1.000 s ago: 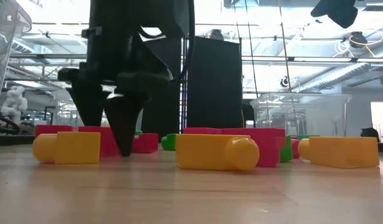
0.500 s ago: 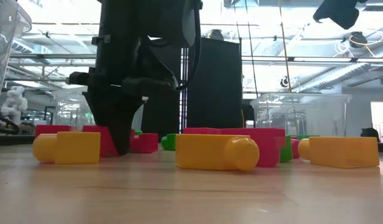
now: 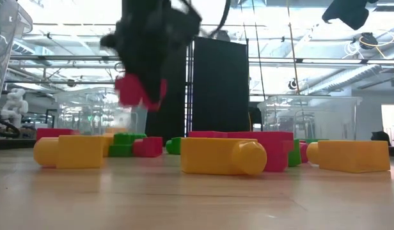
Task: Sort blocks
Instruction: Put the red game piece into the bottom transparent bin
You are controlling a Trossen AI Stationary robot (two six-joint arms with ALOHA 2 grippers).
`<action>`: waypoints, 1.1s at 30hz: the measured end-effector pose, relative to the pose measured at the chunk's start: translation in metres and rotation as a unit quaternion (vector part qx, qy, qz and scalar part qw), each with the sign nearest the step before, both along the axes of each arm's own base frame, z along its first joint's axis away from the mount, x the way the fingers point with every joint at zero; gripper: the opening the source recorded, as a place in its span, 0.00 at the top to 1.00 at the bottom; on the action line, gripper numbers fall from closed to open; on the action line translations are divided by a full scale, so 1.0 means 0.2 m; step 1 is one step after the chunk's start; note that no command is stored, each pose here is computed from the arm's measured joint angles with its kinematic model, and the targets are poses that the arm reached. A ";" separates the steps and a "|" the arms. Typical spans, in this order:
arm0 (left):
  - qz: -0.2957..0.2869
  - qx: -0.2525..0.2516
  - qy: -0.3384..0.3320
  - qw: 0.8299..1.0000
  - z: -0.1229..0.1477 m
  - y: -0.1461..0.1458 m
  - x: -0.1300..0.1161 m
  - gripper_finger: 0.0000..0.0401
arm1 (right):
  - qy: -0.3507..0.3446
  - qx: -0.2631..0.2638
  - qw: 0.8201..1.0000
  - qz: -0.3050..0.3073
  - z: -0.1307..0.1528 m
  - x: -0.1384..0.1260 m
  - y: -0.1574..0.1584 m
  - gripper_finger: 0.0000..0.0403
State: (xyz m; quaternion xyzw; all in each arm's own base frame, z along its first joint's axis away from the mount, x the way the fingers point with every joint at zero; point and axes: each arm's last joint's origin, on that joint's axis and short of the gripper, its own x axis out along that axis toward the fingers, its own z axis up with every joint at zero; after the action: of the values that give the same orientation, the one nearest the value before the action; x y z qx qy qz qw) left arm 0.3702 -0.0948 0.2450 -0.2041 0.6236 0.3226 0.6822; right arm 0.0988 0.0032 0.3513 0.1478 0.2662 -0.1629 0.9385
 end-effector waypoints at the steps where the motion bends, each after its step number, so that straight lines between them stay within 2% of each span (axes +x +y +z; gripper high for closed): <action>1: -0.016 0.005 -0.001 1.000 0.06 -0.01 0.00 0.94 | 0.000 0.000 1.000 0.000 0.00 0.00 0.00 0.98; 4: -0.064 0.015 -0.001 0.998 0.25 -0.04 -0.03 0.94 | 0.000 0.000 1.000 0.000 0.00 0.00 0.00 0.98; 8: -0.115 -0.007 -0.056 0.992 0.44 -0.13 -0.09 0.94 | 0.000 0.000 1.000 0.000 0.00 0.00 0.00 0.98; 13: -0.135 -0.036 -0.116 0.983 0.65 -0.22 -0.27 0.94 | 0.001 -0.002 1.000 0.001 0.00 0.00 0.00 0.98; 18: -0.118 -0.074 -0.169 0.976 0.81 -0.31 -0.49 0.95 | 0.006 -0.009 1.000 0.006 0.00 0.00 0.00 0.98; 27: -0.116 -0.130 -0.183 0.968 0.87 -0.57 -0.76 0.96 | 0.008 -0.015 1.000 0.011 0.00 -0.01 0.00 0.98; 33: -0.080 -0.121 -0.137 0.980 0.73 -0.70 -0.88 0.96 | 0.008 -0.010 1.000 0.007 0.00 -0.01 0.00 0.98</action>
State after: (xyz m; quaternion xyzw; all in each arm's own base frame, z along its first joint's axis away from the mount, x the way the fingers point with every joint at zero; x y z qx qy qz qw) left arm 0.1951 -0.2355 0.3903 -0.2764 0.5732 0.1579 0.7551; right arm 0.0971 0.0030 0.3505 0.1356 0.2729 -0.1596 0.9390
